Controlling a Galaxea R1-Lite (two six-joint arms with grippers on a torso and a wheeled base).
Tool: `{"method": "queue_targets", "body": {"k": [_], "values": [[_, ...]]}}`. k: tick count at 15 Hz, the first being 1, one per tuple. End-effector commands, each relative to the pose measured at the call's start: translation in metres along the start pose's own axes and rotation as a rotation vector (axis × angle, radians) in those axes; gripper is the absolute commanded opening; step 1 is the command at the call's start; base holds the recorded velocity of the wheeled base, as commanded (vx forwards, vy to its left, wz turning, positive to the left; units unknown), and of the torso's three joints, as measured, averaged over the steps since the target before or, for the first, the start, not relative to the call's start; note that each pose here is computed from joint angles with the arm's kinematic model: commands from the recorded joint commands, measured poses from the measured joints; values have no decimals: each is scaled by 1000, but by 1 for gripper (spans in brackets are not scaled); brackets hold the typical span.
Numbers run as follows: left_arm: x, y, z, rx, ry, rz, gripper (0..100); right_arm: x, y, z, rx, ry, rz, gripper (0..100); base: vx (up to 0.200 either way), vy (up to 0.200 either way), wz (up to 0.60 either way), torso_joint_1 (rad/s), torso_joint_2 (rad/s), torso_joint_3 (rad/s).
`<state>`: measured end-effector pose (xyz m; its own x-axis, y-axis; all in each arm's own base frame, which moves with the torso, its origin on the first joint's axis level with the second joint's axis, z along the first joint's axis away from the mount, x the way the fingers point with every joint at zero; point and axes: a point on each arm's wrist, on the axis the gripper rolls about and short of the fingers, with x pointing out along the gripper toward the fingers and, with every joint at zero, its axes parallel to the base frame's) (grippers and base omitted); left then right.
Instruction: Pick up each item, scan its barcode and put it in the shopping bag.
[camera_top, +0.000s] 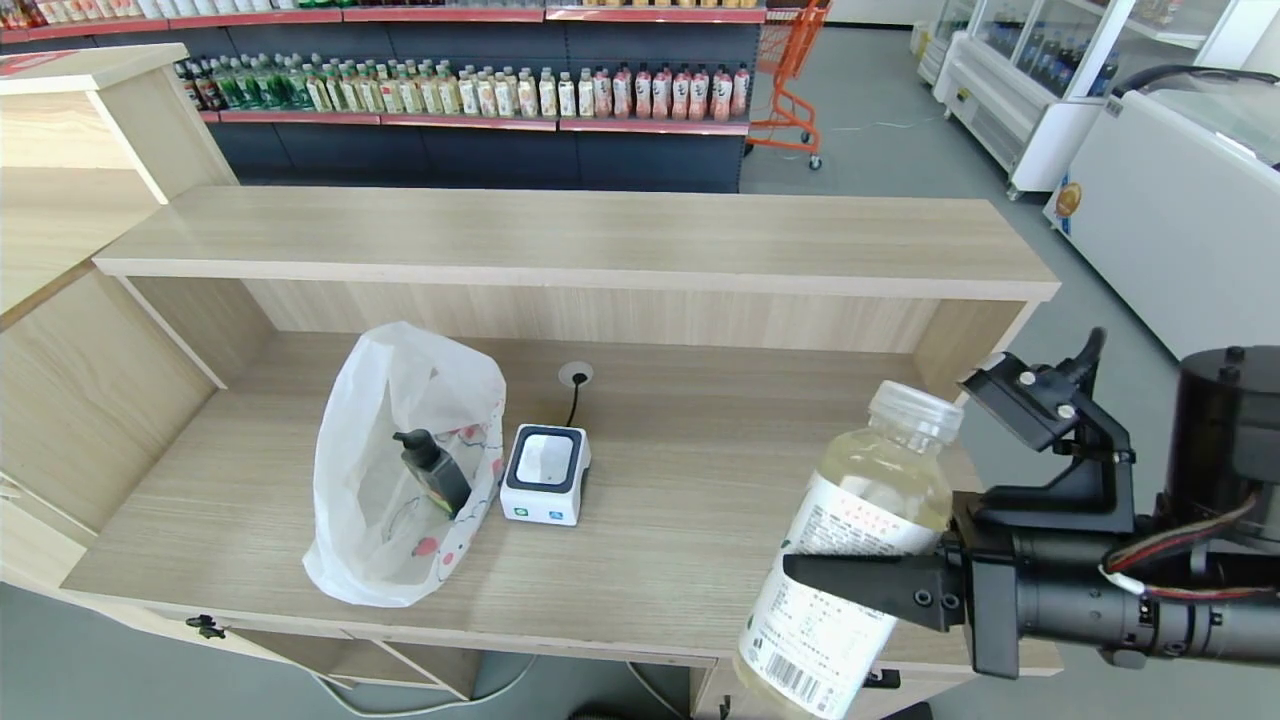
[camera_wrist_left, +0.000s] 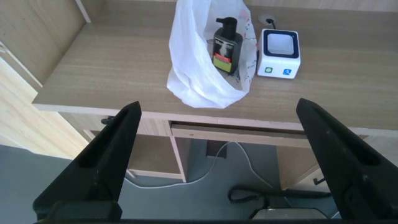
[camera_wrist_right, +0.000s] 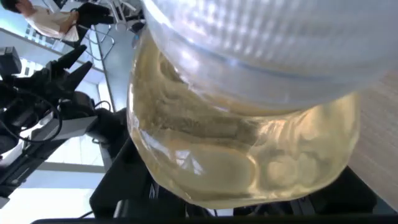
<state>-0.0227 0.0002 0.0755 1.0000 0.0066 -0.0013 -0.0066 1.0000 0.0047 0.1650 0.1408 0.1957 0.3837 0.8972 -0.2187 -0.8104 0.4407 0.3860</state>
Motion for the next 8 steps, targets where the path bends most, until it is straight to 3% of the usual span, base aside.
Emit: {"method": "queue_targets", "body": {"k": [1, 8], "values": [[0, 0, 0, 0, 0, 1, 100, -8, 16, 10, -36, -39, 49, 0, 0, 0, 0, 0, 0, 0], [0, 0, 0, 0, 0, 1, 100, -9, 9, 5, -21, -28, 13, 0, 0, 0, 0, 0, 0, 0]]}}
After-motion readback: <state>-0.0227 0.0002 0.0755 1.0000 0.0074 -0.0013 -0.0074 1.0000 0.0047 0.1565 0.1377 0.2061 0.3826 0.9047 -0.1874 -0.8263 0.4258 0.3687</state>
